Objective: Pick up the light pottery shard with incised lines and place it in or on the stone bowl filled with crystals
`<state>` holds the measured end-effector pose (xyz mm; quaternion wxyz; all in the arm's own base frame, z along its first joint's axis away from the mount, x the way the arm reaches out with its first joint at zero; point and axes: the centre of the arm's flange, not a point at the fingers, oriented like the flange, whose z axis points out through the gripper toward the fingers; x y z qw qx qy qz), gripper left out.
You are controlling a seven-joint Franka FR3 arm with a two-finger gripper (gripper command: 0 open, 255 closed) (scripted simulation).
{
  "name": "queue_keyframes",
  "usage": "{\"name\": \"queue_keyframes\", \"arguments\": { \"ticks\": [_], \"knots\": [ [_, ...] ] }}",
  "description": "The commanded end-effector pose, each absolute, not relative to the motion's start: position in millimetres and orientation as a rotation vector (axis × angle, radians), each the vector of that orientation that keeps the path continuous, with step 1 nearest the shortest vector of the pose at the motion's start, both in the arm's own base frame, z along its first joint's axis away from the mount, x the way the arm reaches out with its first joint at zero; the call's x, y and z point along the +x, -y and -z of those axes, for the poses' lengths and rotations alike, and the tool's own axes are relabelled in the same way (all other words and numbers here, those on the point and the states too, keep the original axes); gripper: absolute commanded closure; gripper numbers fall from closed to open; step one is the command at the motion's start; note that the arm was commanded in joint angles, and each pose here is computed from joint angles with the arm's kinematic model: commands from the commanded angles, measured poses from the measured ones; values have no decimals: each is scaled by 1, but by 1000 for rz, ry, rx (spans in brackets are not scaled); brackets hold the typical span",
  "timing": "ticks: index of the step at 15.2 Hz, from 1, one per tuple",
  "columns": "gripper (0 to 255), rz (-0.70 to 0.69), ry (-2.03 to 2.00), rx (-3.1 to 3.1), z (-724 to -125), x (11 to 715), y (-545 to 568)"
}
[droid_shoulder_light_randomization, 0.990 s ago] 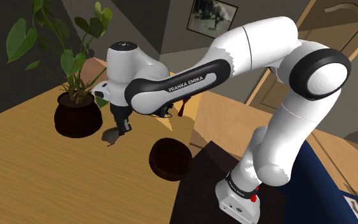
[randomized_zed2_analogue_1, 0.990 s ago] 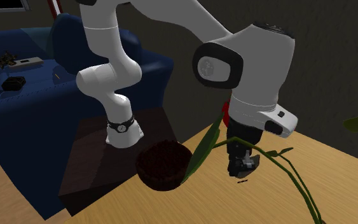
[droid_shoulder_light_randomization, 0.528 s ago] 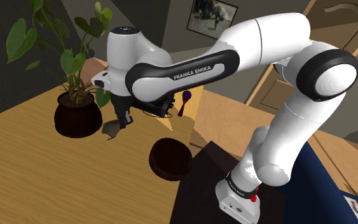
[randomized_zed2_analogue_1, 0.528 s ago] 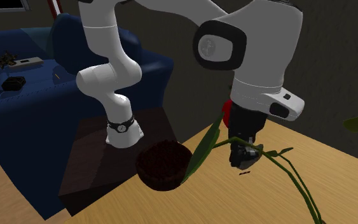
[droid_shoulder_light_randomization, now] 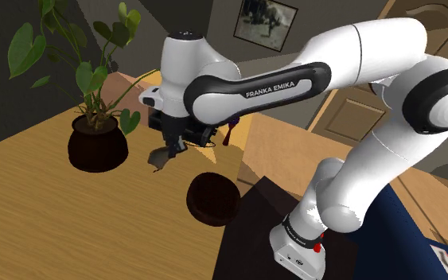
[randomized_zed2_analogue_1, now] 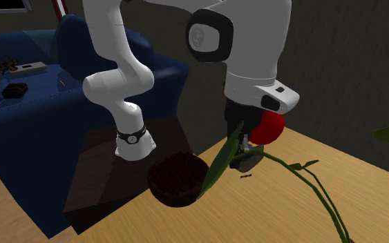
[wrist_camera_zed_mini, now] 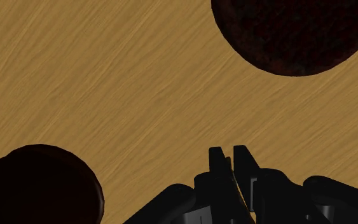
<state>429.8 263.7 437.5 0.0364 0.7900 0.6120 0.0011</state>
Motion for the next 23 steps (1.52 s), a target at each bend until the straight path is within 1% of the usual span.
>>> {"name": "queue_keyframes", "arguments": {
  "ticks": [1,14,23],
  "knots": [
    [255,-3,-1880,2426,-441,412,-246],
    [255,-3,-1880,2426,-451,294,-116],
    [255,-3,-1880,2426,-404,294,-116]
  ]
}}
